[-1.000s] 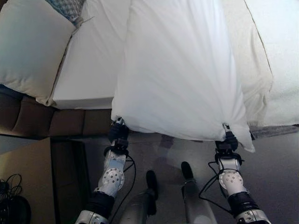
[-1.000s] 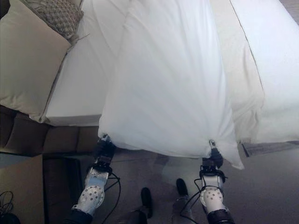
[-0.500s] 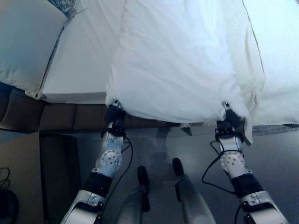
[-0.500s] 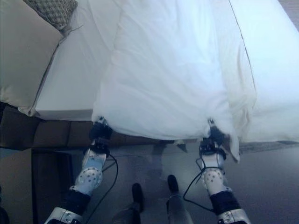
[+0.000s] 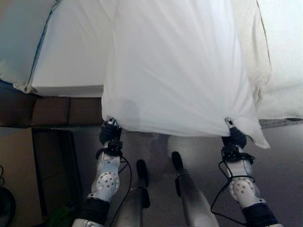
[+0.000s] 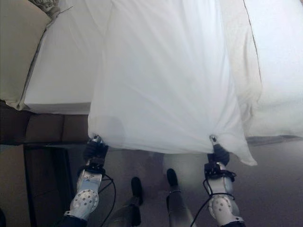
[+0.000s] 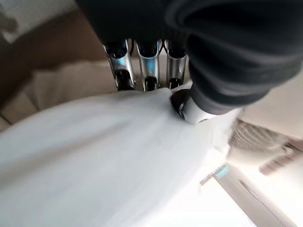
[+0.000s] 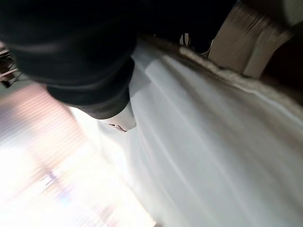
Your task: Make the bed
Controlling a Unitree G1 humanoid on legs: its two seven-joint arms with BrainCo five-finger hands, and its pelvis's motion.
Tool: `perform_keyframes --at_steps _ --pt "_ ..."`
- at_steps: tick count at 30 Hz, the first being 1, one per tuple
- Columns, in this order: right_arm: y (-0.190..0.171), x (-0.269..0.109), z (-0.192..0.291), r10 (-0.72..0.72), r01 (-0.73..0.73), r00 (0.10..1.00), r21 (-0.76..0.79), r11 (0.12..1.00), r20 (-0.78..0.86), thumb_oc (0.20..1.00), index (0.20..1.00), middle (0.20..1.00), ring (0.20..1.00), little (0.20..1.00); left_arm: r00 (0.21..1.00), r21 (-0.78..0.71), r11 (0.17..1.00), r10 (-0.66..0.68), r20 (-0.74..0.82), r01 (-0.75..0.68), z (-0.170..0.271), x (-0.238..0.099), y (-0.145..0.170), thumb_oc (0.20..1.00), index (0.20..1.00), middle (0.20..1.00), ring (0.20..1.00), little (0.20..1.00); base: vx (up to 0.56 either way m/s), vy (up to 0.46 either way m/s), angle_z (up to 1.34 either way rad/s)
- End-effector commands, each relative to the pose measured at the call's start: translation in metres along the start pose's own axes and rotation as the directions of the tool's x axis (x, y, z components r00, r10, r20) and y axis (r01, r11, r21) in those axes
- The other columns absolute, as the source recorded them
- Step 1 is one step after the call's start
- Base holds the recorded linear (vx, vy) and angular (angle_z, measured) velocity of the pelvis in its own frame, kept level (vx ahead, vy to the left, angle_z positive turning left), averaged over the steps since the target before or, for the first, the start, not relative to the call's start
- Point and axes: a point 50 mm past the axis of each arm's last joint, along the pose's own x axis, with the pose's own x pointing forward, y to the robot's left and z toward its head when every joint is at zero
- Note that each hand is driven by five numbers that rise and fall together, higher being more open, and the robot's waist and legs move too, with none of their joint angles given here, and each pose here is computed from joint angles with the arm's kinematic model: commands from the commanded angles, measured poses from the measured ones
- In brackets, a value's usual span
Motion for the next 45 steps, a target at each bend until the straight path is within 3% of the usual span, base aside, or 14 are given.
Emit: perform_keyframes --at_steps 1,6,15,16,17,18,19,20,21,25,29,38,44,45 --pt "-0.048 -0.025 -0.009 -0.107 0.103 0.993 -0.061 0.993 -0.051 0.200 0.200 0.200 0.200 0.200 0.955 0.012 0.967 0.251 0.156 -0.256 0.029 -0.015 0.065 0.200 0.200 0.200 0.200 0.200 0.00 0.000 0.00" --pt "-0.091 -0.038 -0.041 -0.271 0.227 0.942 -0.218 0.949 -0.197 0.200 0.200 0.200 0.200 0.200 0.816 -0.050 0.821 0.571 0.086 -0.569 -0.003 -0.026 0.121 0.200 0.200 0.200 0.200 0.200 0.00 0.001 -0.01" --pt "-0.124 -0.058 -0.057 -0.419 0.315 0.860 -0.342 0.885 -0.292 0.200 0.200 0.200 0.200 0.200 0.625 0.001 0.625 0.780 0.040 -0.780 -0.019 -0.051 0.163 0.200 0.200 0.200 0.200 0.200 0.01 0.002 0.03" --pt "-0.128 -0.061 -0.059 -0.433 0.320 0.846 -0.354 0.879 -0.311 0.432 0.432 0.432 0.432 0.432 0.611 0.016 0.611 0.791 0.030 -0.791 -0.021 -0.054 0.166 0.200 0.200 0.200 0.200 0.200 0.00 0.000 0.00" --pt "-0.131 -0.065 -0.061 -0.449 0.326 0.833 -0.370 0.870 -0.322 0.523 0.523 0.523 0.523 0.523 0.591 0.031 0.591 0.806 0.017 -0.806 -0.024 -0.058 0.170 0.200 0.200 0.200 0.200 0.200 0.03 0.004 0.03" --pt "-0.135 -0.067 -0.062 -0.467 0.329 0.820 -0.395 0.858 -0.331 1.000 1.000 1.000 1.000 1.000 0.582 0.059 0.581 0.813 0.009 -0.812 -0.026 -0.060 0.172 0.200 0.200 0.200 0.200 0.200 0.00 0.000 0.00" --pt "-0.137 -0.069 -0.063 -0.477 0.321 0.810 -0.421 0.848 -0.342 1.000 1.000 1.000 1.000 1.000 0.583 0.077 0.581 0.812 0.003 -0.810 -0.028 -0.061 0.172 0.526 0.526 0.526 0.526 0.526 0.00 0.000 0.00" --pt "-0.139 -0.071 -0.064 -0.489 0.315 0.799 -0.451 0.835 -0.349 1.000 1.000 1.000 1.000 1.000 0.579 0.104 0.577 0.815 -0.011 -0.810 -0.030 -0.063 0.174 0.570 0.570 0.570 0.570 0.570 0.00 0.000 0.00" --pt "-0.140 -0.072 -0.066 -0.497 0.293 0.790 -0.492 0.820 -0.359 1.000 1.000 1.000 1.000 1.000 0.611 0.182 0.605 0.791 -0.026 -0.776 -0.035 -0.063 0.172 1.000 1.000 1.000 1.000 1.000 0.00 0.000 0.00" --pt "-0.141 -0.076 -0.068 -0.493 0.260 0.786 -0.524 0.811 -0.373 1.000 1.000 1.000 1.000 1.000 0.682 0.304 0.663 0.729 -0.058 -0.684 -0.041 -0.066 0.170 1.000 1.000 1.000 1.000 1.000 0.00 -0.001 -0.01" --pt "-0.139 -0.077 -0.069 -0.456 0.201 0.801 -0.543 0.815 -0.388 1.000 1.000 1.000 1.000 1.000 0.805 0.535 0.738 0.570 -0.165 -0.413 -0.049 -0.068 0.163 1.000 1.000 1.000 1.000 1.000 0.01 -0.008 -0.02" --pt "-0.124 -0.067 -0.066 -0.363 0.097 0.853 -0.570 0.816 -0.375 1.000 1.000 1.000 1.000 1.000 0.934 0.703 0.710 0.226 -0.277 0.037 -0.043 -0.043 0.124 1.000 1.000 1.000 1.000 1.000 0.01 -0.003 -0.02" --pt "-0.074 -0.033 -0.045 -0.104 -0.082 0.953 -0.569 0.818 -0.286 1.000 1.000 1.000 1.000 1.000 0.926 0.709 0.621 -0.073 -0.372 0.334 -0.033 -0.020 0.079 1.000 1.000 1.000 1.000 1.000 0.04 -0.004 -0.03" --pt "-0.049 -0.020 -0.033 0.046 -0.204 0.960 -0.579 0.790 -0.274 1.000 1.000 1.000 1.000 1.000 0.893 0.692 0.575 -0.190 -0.407 0.437 -0.030 -0.011 0.056 1.000 1.000 1.000 1.000 1.000 0.03 -0.011 -0.11"
